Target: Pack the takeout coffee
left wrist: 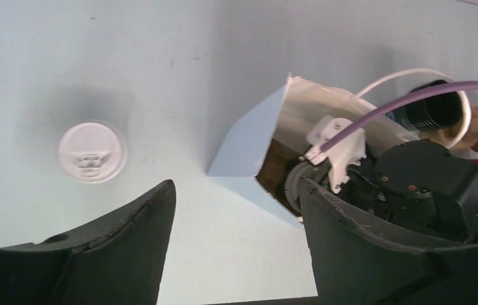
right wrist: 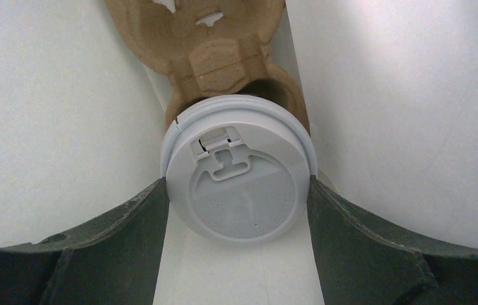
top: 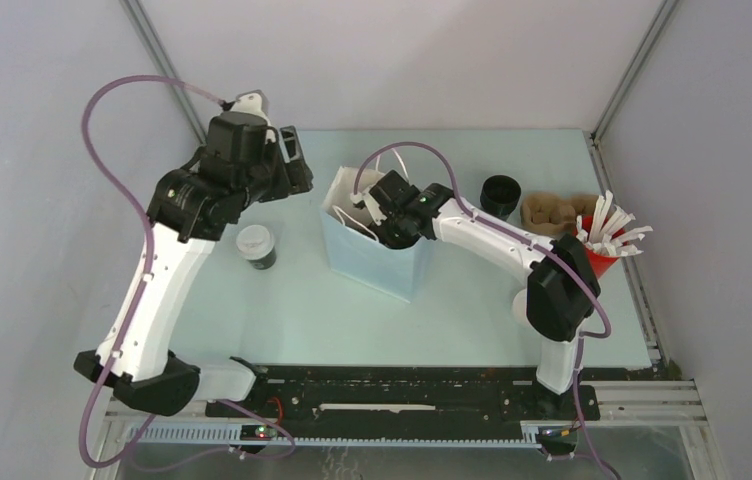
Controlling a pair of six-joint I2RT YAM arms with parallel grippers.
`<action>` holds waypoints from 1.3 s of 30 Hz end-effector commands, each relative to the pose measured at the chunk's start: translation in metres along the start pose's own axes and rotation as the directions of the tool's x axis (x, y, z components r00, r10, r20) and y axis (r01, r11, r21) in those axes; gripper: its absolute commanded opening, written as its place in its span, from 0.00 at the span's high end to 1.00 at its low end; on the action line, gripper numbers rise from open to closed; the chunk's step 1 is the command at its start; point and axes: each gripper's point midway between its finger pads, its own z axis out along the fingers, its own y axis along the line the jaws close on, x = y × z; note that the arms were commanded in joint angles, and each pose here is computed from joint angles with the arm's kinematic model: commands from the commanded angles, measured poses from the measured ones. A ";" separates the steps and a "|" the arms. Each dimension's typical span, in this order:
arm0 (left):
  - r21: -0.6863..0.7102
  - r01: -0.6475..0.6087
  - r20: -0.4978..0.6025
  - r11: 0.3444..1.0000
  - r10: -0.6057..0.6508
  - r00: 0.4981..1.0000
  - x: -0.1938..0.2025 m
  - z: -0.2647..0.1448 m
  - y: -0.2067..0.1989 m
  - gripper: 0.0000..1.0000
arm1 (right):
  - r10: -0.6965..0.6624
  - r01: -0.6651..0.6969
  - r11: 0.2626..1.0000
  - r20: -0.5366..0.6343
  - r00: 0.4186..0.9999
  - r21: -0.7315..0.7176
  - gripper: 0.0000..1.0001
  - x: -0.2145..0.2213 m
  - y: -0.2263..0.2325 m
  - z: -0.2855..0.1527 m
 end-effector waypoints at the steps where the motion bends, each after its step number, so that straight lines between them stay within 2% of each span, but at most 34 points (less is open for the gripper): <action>1: -0.133 0.004 0.098 0.991 0.009 0.995 -0.021 -0.033 0.038 0.22 | 0.062 -0.097 0.990 -0.308 0.949 -0.101 0.82 0.084 0.036 0.033; 4: -0.189 0.027 0.087 0.982 -0.011 0.996 -0.016 -0.035 0.059 0.19 | 0.067 -0.101 0.991 -0.326 0.943 -0.089 0.81 0.098 0.036 0.044; 9: -0.240 0.073 0.040 0.968 -0.065 0.997 0.009 -0.029 0.087 0.18 | 0.085 -0.111 0.993 -0.434 0.897 -0.035 0.81 0.126 0.029 0.064; 16: -0.273 0.181 -0.015 0.945 -0.192 0.981 0.052 -0.020 0.117 0.18 | 0.079 -0.108 0.994 -0.515 0.854 -0.026 0.80 0.149 0.031 0.058; 18: -0.280 0.197 -0.018 0.940 -0.211 0.977 0.061 -0.018 0.122 0.18 | 0.076 -0.103 0.994 -0.519 0.851 -0.023 0.79 0.151 0.031 0.054; 20: -0.281 0.207 -0.018 0.937 -0.221 0.975 0.066 -0.018 0.125 0.18 | 0.077 -0.099 0.995 -0.481 0.873 -0.021 0.77 0.137 0.029 0.046; 23: -0.262 0.221 -0.018 0.939 -0.234 0.972 0.068 -0.018 0.122 0.18 | 0.085 -0.108 0.993 -0.345 0.935 -0.049 0.61 0.087 0.030 0.024; 27: -0.228 0.241 -0.023 0.943 -0.253 0.967 0.071 -0.018 0.116 0.19 | 0.092 -0.111 0.992 -0.270 0.958 -0.057 0.51 0.042 0.027 -0.003; 32: -0.201 0.247 -0.028 0.948 -0.258 0.966 0.076 -0.024 0.112 0.19 | 0.116 -0.127 0.991 -0.206 0.972 -0.039 0.29 0.015 0.026 -0.030; 39: -0.188 0.247 -0.037 0.951 -0.258 0.965 0.082 -0.029 0.111 0.19 | 0.128 -0.132 0.991 -0.111 0.985 -0.027 0.13 -0.014 0.026 -0.069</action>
